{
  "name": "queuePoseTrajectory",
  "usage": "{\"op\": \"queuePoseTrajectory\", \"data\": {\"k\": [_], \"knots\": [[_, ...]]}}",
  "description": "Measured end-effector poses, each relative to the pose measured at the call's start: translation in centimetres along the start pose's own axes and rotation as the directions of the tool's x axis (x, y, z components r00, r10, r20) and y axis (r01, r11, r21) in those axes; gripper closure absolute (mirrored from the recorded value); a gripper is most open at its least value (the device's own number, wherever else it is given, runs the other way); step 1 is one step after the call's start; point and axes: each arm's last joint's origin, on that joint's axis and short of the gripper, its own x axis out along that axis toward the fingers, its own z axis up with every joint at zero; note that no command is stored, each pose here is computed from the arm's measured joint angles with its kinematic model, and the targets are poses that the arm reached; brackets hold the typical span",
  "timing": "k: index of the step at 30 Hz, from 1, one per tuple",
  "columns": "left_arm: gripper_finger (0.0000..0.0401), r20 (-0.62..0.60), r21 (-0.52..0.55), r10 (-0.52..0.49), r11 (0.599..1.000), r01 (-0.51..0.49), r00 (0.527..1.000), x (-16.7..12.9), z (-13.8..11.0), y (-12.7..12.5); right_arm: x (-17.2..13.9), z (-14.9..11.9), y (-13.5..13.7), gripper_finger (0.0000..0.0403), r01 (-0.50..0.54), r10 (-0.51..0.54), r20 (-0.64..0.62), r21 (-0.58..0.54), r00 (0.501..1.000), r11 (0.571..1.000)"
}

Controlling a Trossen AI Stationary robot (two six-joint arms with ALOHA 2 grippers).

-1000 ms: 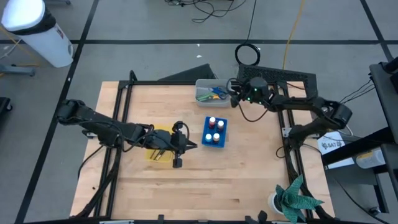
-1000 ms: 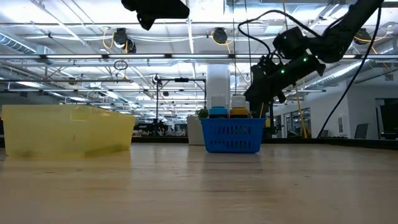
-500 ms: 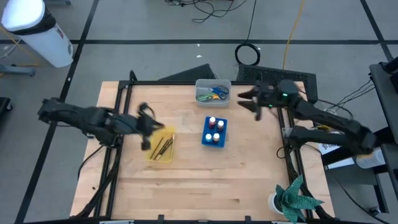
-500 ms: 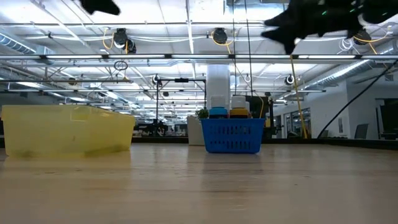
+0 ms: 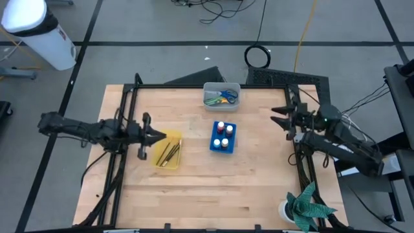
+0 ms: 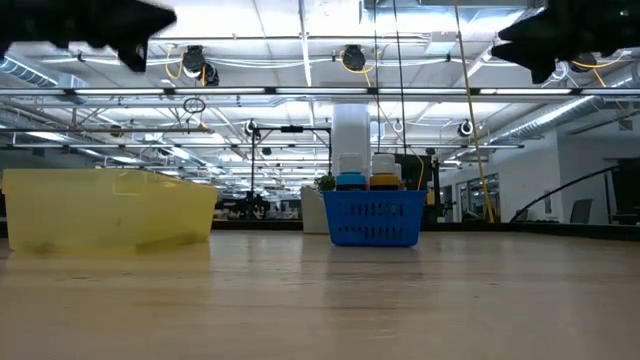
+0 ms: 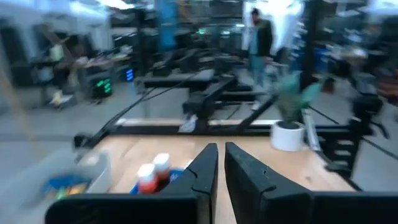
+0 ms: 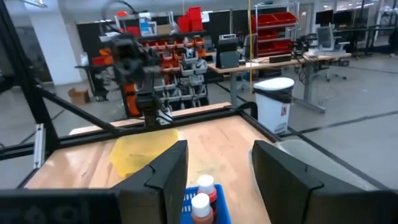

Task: Pick & Place Paint Supplies
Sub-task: Return to Home Position

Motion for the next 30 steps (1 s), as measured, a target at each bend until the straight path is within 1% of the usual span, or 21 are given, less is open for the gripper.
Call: {"op": "queuePoseTrajectory", "data": {"k": [2,4,6,9,12,16,18,22,27,29,30], "knots": [[0.0359,0.004,-0.055,0.048,0.997,-0.047,0.999,-0.5,-1.8,0.6,-0.4,-0.8,0.1,0.0237,-0.003,0.003,0.011,0.015,1.000,1.000],[0.0359,0.017,-0.095,0.075,0.993,-0.073,0.997,-1.2,-2.7,1.2,-0.8,-1.4,0.1,0.0236,-0.005,0.005,0.026,0.023,1.000,1.000],[0.0359,0.061,-0.105,0.063,0.993,-0.056,0.996,-1.9,-2.8,1.6,-1.3,-1.7,0.3,0.0237,-0.006,0.006,0.031,0.021,0.999,1.000],[0.0359,0.102,-0.087,0.045,0.996,-0.036,0.994,-3.0,-2.4,2.0,-1.9,-2.1,0.4,0.0238,-0.005,0.005,0.009,0.021,1.000,1.000],[0.0359,0.088,-0.082,0.079,0.994,-0.072,0.993,-4.0,-2.6,2.4,-1.9,-2.6,0.5,0.0236,-0.023,0.024,-0.036,0.044,0.999,0.999],[0.0359,0.044,-0.104,0.110,0.989,-0.105,0.993,-4.9,-3.2,2.6,-1.7,-3.0,0.3,0.0234,-0.020,0.022,-0.036,0.044,0.999,0.999],[0.0359,0.036,-0.114,0.110,0.988,-0.105,0.993,-5.0,-3.3,2.6,-1.2,-3.8,0.0,0.0235,0.002,0.000,-0.032,0.046,0.999,0.999],[0.0359,0.029,-0.119,0.104,0.988,-0.099,0.994,-4.7,-4.2,2.6,0.2,-6.2,-0.6,0.0238,-0.009,0.007,0.019,0.083,1.000,0.997],[0.0359,0.005,-0.168,0.110,0.980,-0.107,0.994,-4.2,-6.7,2.7,1.2,-8.8,-1.2,0.0236,-0.016,0.009,0.098,0.064,0.995,0.998],[0.0359,-0.005,-0.176,0.115,0.978,-0.114,0.993,-4.2,-7.1,2.7,1.2,-8.6,-1.2,0.0236,-0.020,0.015,0.128,0.044,0.992,0.999],[0.0359,-0.016,-0.174,0.116,0.978,-0.117,0.993,-4.2,-7.2,2.7,1.2,-8.7,-1.2,0.0236,-0.018,0.014,0.120,0.032,0.993,0.999]]}}
